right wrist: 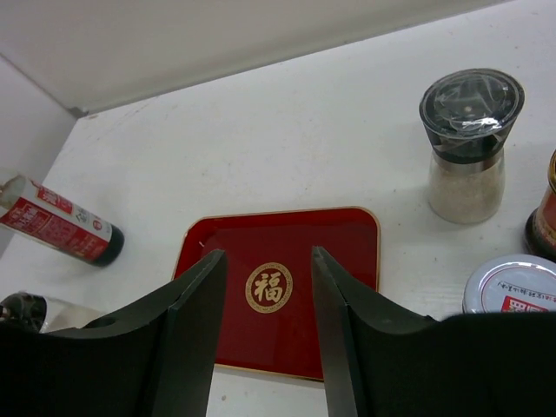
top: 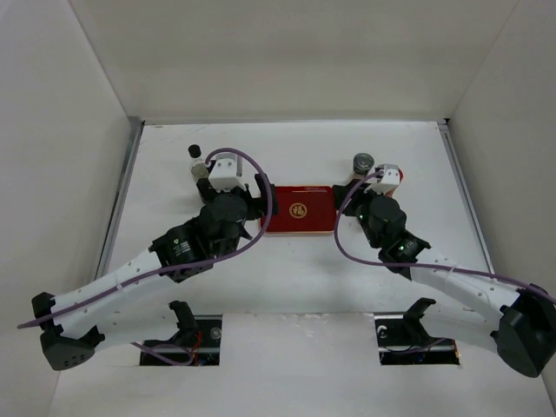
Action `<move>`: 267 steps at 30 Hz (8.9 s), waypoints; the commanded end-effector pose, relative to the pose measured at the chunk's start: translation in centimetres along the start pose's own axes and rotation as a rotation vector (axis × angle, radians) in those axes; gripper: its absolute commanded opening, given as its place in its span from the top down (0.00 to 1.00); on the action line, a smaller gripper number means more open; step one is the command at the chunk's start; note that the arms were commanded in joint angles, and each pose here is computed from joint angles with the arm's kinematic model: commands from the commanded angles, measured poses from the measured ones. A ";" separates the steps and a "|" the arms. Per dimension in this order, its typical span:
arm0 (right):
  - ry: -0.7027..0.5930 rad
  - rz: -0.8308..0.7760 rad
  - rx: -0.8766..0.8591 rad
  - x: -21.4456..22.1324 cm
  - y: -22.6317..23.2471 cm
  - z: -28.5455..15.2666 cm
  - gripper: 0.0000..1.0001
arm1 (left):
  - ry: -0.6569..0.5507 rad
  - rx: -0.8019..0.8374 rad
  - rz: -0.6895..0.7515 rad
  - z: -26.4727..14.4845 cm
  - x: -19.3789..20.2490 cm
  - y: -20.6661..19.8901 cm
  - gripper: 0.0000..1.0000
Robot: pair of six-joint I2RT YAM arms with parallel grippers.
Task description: Organize the condiment bottles
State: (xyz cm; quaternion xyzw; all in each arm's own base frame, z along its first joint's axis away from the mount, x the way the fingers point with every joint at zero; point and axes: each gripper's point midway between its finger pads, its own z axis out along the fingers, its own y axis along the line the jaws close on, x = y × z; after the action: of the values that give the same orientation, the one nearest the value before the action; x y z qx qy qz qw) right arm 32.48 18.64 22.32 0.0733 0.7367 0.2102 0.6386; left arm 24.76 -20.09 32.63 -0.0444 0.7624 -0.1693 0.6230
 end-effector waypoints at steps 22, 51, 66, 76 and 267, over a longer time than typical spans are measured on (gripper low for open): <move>-0.084 0.035 -0.045 -2.4 1.1 -0.5 0.50 | -0.149 -0.442 0.070 11.2 -7.3 13.4 0.37; -0.026 -0.008 -0.081 -0.3 2.5 0.3 0.41 | -0.077 -0.591 0.071 16.1 -4.7 19.7 0.76; -0.026 -0.010 -0.074 -0.2 2.5 0.5 0.38 | -0.285 -0.311 0.007 11.2 -12.3 8.9 0.87; -0.042 0.006 -0.062 -0.5 1.7 0.3 0.35 | -0.206 -0.084 0.028 12.9 -7.7 -0.2 0.87; 0.063 -0.181 0.141 -0.1 1.3 12.3 0.47 | -0.250 -0.223 0.002 0.6 3.9 11.4 0.04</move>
State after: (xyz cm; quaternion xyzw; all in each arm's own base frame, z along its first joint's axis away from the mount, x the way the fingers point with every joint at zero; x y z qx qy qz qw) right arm 41.15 20.70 13.51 0.0048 0.8489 0.0586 0.5252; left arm 25.95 -11.42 23.27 -0.1128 0.7023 -0.0835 0.6979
